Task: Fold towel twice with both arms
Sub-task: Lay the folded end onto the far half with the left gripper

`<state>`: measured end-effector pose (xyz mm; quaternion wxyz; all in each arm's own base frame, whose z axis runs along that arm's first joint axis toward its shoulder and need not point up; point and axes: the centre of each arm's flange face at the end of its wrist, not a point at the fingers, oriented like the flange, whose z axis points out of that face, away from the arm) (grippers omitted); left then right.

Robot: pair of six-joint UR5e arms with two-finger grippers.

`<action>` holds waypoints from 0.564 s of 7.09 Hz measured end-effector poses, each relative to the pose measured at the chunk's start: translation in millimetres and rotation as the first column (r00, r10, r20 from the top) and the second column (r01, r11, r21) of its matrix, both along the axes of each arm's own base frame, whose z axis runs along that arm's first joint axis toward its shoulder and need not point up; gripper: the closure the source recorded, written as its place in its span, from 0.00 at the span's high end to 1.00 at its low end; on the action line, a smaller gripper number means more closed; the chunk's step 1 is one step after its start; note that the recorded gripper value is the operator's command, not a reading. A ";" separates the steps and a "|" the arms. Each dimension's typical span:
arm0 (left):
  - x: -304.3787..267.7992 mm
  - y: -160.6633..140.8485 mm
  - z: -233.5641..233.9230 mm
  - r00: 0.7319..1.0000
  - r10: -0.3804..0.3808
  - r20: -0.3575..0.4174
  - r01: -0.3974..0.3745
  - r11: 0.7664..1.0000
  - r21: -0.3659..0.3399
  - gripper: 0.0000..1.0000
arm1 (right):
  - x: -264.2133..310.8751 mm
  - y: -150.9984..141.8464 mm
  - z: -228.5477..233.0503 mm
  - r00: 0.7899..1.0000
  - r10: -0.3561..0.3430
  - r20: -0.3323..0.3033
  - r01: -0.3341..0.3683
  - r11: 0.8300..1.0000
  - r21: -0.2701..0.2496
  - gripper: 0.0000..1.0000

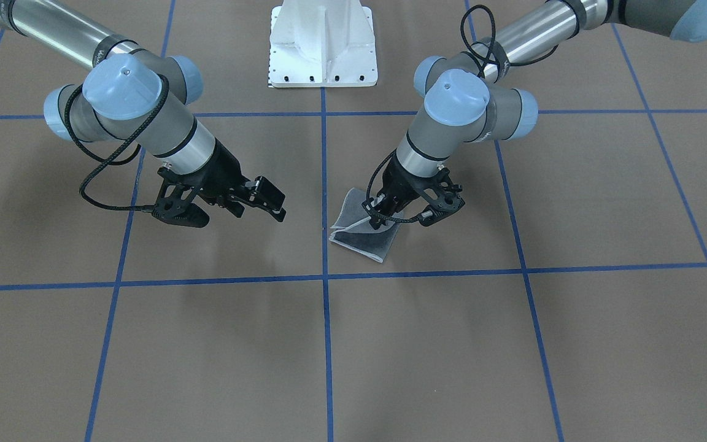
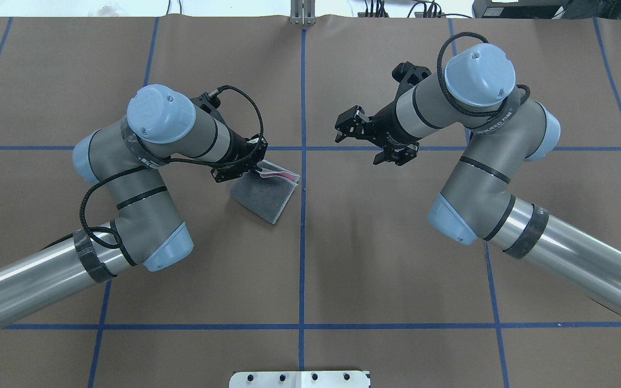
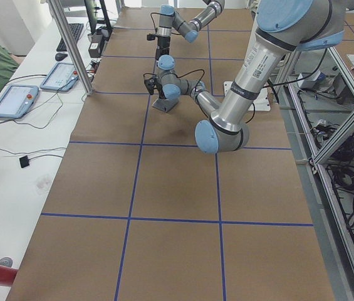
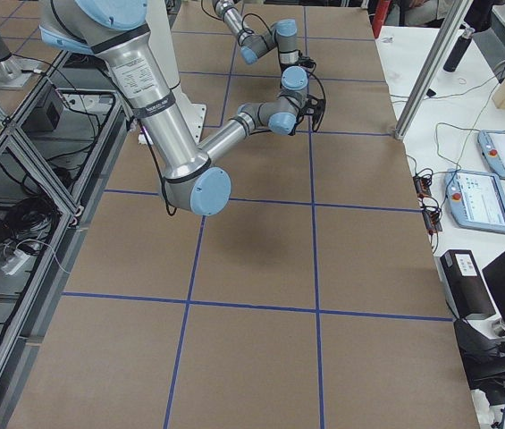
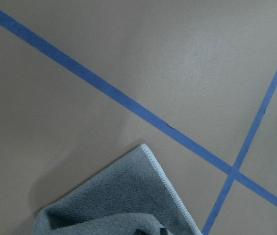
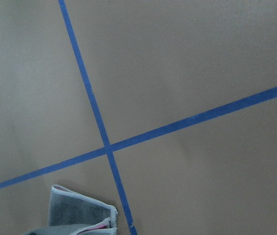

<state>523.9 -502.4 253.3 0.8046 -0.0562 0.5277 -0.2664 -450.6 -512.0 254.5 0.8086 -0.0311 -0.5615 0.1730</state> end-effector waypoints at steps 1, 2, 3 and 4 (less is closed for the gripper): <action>1.6 -0.7 1.8 1.000 0.000 0.000 0.000 1.000 -0.001 0.09 | 0.2 0.2 0.9 1.000 0.000 -0.001 0.000 1.000 -0.001 1.00; 3.2 -1.8 2.5 1.000 0.000 0.000 0.000 1.000 -0.002 0.56 | 0.4 0.3 1.9 1.000 0.000 -0.002 0.000 1.000 -0.002 1.00; 7.3 -5.3 1.8 1.000 -0.009 -0.002 0.009 1.000 -0.018 1.00 | 0.5 0.3 2.6 1.000 0.000 -0.003 0.000 1.000 -0.003 1.00; 15.5 -11.2 0.2 1.000 -0.025 -0.009 0.025 0.999 -0.046 1.00 | 0.5 0.4 3.5 1.000 0.001 -0.004 -0.001 1.000 -0.003 1.00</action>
